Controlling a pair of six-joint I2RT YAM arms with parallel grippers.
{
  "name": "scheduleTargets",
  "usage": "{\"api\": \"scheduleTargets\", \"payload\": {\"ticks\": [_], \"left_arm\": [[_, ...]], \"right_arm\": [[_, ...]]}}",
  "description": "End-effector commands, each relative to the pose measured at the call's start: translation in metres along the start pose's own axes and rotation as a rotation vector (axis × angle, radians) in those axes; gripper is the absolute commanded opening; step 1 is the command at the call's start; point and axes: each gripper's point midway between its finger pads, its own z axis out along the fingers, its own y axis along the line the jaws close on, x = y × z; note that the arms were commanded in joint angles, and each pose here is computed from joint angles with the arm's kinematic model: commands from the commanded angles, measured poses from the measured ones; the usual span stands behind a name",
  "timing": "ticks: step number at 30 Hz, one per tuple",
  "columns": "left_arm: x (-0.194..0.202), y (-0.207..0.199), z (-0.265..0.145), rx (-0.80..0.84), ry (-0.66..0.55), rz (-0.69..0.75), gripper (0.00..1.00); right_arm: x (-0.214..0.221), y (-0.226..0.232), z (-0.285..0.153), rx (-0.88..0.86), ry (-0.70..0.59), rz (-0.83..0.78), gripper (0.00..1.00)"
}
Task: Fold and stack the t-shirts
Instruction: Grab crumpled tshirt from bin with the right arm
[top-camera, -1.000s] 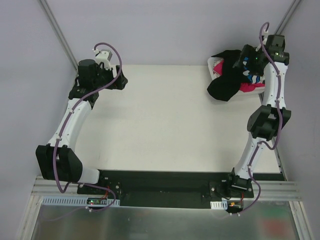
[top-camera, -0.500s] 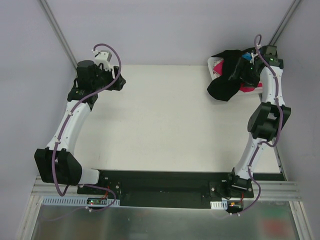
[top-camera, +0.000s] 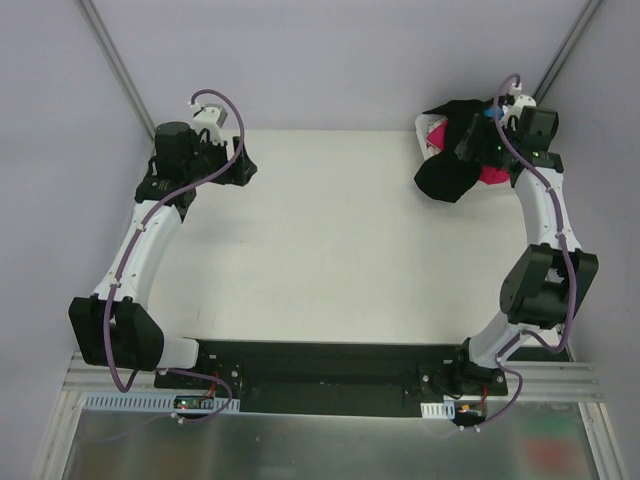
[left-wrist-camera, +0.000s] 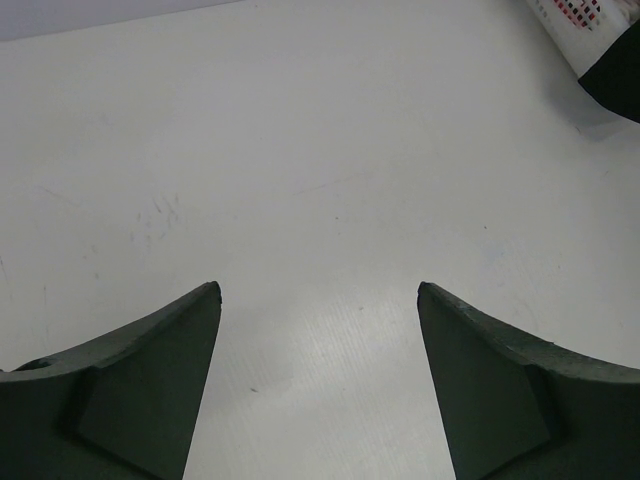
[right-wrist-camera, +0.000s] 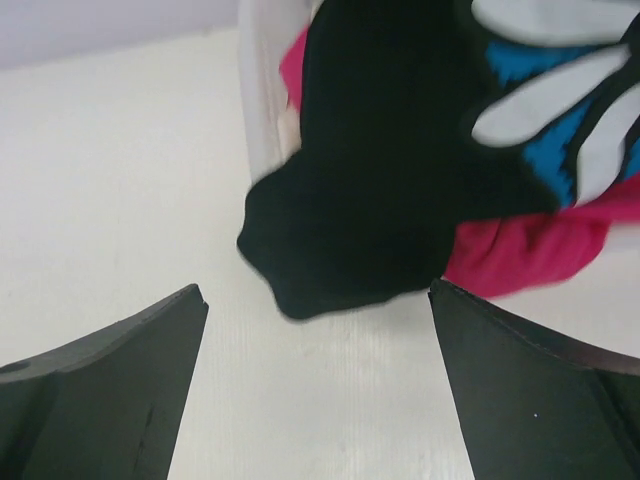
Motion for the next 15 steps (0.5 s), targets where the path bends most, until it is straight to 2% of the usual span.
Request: {"api": "scheduleTargets", "payload": {"ticks": [1,6,8,10,13,15], "left_arm": [[-0.01,-0.01,-0.004,0.035,-0.027,0.036,0.8],[-0.01,-0.01,-0.005,0.033,-0.03,0.048,0.8],[-0.01,-0.01,-0.004,0.035,-0.029,0.048,0.8],[-0.009,-0.01,-0.004,0.035,-0.027,0.047,0.8],[-0.008,-0.008,-0.005,0.031,-0.026,0.069,0.8],[-0.008,-0.008,-0.005,0.029,-0.026,0.073,0.8]], "right_arm": [[-0.078,-0.006,0.003,0.039,-0.288,-0.091,0.98],[-0.095,-0.008,0.019,0.077,-0.363,-0.172,0.98],[-0.105,-0.008,0.02,0.098,-0.488,-0.247,0.99],[-0.116,-0.009,0.018,0.112,-0.544,-0.281,0.99],[-0.137,-0.011,0.017,0.129,-0.603,-0.311,1.0],[-0.141,-0.014,0.026,0.14,-0.584,-0.327,1.0]]}}
